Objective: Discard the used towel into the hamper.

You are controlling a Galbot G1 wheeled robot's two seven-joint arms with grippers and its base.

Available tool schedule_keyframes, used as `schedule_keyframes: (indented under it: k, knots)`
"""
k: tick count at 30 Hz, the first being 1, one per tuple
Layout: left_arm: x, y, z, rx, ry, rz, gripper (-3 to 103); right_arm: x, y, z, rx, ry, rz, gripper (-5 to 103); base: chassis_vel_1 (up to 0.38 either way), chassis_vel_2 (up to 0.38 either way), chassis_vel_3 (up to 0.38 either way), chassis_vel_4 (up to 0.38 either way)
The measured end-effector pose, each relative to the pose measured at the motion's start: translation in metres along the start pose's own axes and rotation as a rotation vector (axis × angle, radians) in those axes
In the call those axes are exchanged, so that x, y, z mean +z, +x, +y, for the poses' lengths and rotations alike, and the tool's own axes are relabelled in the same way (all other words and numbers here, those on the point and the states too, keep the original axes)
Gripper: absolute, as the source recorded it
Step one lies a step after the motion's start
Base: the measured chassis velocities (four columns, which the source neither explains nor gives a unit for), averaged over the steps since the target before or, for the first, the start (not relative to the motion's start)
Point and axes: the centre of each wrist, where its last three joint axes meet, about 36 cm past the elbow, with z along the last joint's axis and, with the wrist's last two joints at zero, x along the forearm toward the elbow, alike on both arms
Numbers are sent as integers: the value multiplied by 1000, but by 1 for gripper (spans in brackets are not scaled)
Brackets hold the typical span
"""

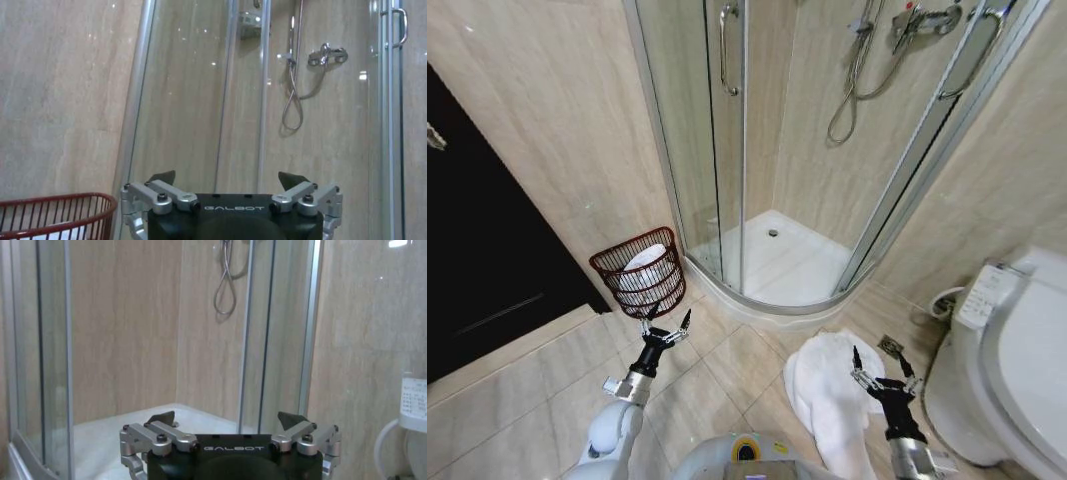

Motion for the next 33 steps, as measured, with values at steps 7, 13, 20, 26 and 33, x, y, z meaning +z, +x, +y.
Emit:
schedule_keyframes:
  k: [7,13,20,26,33]
  knots:
    - [-1,1,0,-2,-2,-1,100,2,-2,-1,0,0,8,100,-68,69,69,-54]
    - [-2,2,0,-3,-2,-1,100,3,-2,-1,0,0,9,100,-56,67,66,-63]
    - [-1,2,0,-3,-2,-1,100,3,-2,-1,0,0,9,100,-48,41,44,-46]
    - [-1,2,0,-4,-2,-1,100,3,-3,-1,0,0,9,100,-47,42,39,-38]
    - [-1,2,0,-4,-2,-1,100,3,-2,-1,0,0,9,100,-8,4,3,-7]
